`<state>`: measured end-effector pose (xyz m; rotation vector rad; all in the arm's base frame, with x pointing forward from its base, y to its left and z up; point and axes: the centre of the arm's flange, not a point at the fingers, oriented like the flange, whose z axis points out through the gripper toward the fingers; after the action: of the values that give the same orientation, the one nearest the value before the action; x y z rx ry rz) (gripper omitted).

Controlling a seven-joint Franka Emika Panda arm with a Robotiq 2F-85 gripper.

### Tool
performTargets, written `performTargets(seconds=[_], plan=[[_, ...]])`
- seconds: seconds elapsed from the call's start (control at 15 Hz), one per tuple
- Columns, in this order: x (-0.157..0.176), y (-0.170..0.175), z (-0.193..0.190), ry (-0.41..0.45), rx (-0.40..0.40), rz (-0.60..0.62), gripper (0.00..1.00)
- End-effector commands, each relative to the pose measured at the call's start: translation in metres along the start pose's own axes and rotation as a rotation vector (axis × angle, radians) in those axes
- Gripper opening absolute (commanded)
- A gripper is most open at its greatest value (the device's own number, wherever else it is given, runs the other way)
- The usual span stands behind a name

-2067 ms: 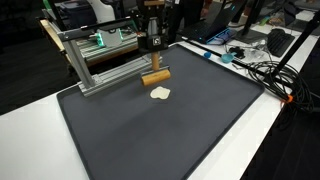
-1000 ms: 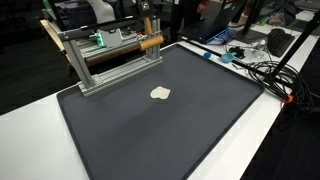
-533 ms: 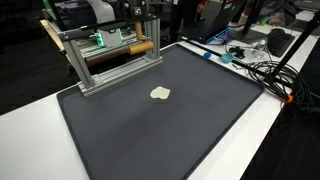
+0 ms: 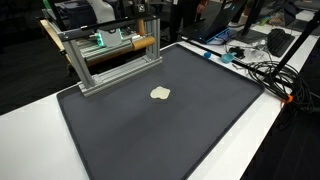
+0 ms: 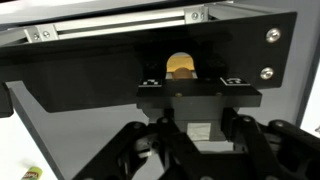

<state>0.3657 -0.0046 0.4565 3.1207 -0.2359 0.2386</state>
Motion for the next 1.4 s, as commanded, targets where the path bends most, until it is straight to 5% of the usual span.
performTargets(seconds=[0.0, 0.53, 0.6, 0.67, 1.0, 1.33], plan=[[-0.011, -0.002, -0.010, -0.024, 0.033, -0.018, 0.21], [-0.019, -0.003, -0.006, -0.098, 0.031, -0.071, 0.21], [-0.019, -0.004, -0.006, -0.111, 0.036, -0.078, 0.32], [-0.018, -0.005, -0.007, -0.118, 0.037, -0.081, 0.71], [-0.009, -0.008, -0.027, -0.090, 0.077, -0.061, 0.98], [0.035, 0.045, -0.066, 0.031, 0.129, 0.062, 1.00]])
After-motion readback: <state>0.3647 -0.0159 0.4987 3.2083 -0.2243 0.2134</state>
